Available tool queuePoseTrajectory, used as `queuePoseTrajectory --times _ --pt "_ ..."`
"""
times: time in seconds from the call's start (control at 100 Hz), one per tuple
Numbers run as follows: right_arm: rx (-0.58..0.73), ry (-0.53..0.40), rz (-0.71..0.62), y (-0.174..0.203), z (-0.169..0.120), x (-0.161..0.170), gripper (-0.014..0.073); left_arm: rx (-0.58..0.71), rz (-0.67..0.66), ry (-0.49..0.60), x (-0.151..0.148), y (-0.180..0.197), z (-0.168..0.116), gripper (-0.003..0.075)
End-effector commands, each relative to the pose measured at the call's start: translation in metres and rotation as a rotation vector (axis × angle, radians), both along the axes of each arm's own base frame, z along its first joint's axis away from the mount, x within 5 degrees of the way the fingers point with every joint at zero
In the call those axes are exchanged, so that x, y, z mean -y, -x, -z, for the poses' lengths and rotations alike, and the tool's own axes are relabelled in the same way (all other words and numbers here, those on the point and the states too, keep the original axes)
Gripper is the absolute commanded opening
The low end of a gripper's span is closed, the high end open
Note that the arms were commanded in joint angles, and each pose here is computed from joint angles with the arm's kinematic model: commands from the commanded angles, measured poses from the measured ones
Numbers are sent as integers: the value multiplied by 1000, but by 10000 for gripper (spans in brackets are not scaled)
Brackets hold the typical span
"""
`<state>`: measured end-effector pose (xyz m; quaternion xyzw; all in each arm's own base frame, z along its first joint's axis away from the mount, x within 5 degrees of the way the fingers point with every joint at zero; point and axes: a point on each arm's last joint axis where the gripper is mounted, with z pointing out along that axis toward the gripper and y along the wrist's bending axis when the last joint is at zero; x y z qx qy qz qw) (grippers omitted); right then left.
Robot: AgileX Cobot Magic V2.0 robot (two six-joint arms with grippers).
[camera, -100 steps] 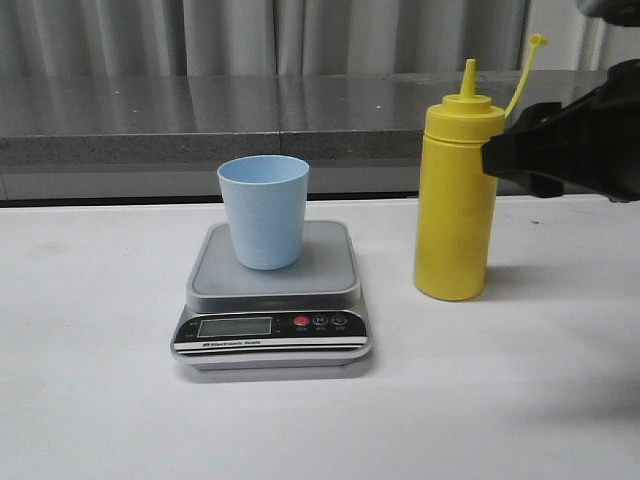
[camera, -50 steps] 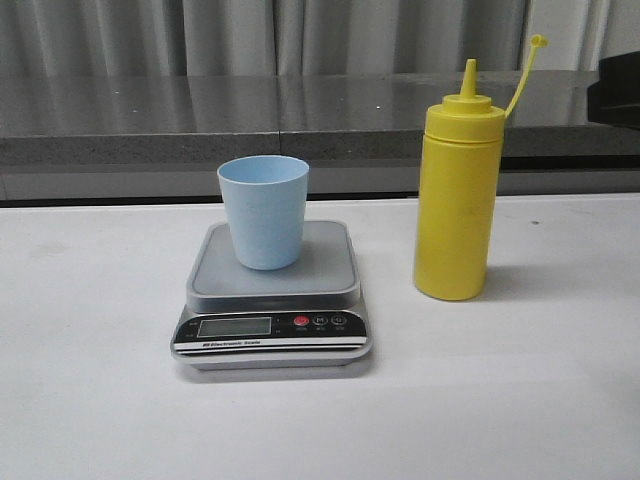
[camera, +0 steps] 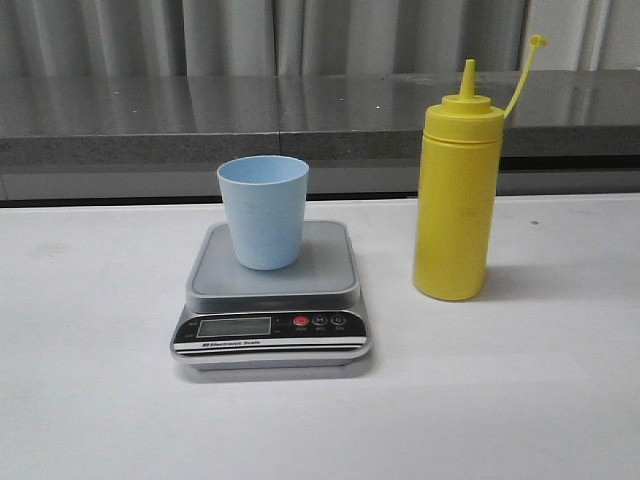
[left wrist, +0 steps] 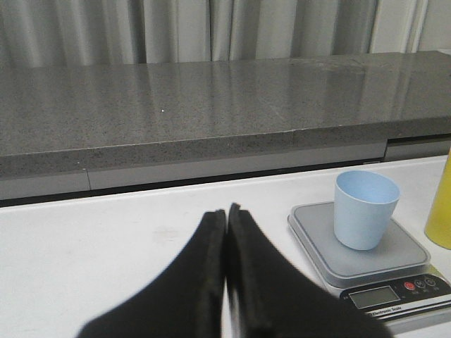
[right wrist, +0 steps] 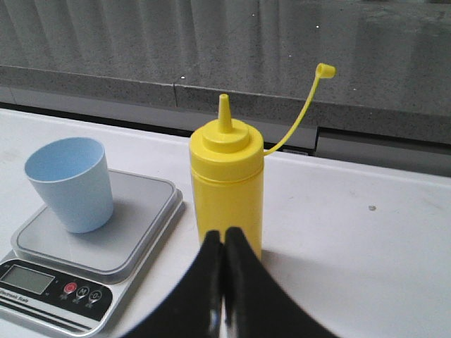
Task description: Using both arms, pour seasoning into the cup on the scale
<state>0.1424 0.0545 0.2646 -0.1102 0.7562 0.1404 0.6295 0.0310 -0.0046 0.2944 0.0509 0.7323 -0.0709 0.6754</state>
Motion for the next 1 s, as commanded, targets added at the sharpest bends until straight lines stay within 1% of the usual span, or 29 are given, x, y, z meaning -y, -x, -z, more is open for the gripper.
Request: queuePoseTrajectory --times 0.0,0.14,0.28,0.45,0.59,0.65,0.73,0.88,0.99 --pt "87 -23 -1 5 -17 2 -60 88 -3 22 0 0 -15 -20" --pt "60 -11 -2 12 -17 5 -60 88 -3 22 0 0 -15 -20" --pt "75 -15 -2 18 -20 7 -60 88 -3 22 0 0 -15 -20" --pt "150 -19 -6 29 -29 11 -60 88 -3 22 0 0 -15 -20" --pt "276 30 -13 45 -40 17 -60 88 -3 22 0 0 -15 -20" --pt "318 45 5 51 -44 21 -60 88 -3 22 0 0 -15 -20" --pt "350 40 45 55 -47 26 -60 88 -3 22 0 0 -15 -20" --pt "343 59 149 60 -45 37 -60 88 -3 22 0 0 -15 -20" --pt "354 63 186 66 -38 41 -60 88 -3 22 0 0 -15 -20"
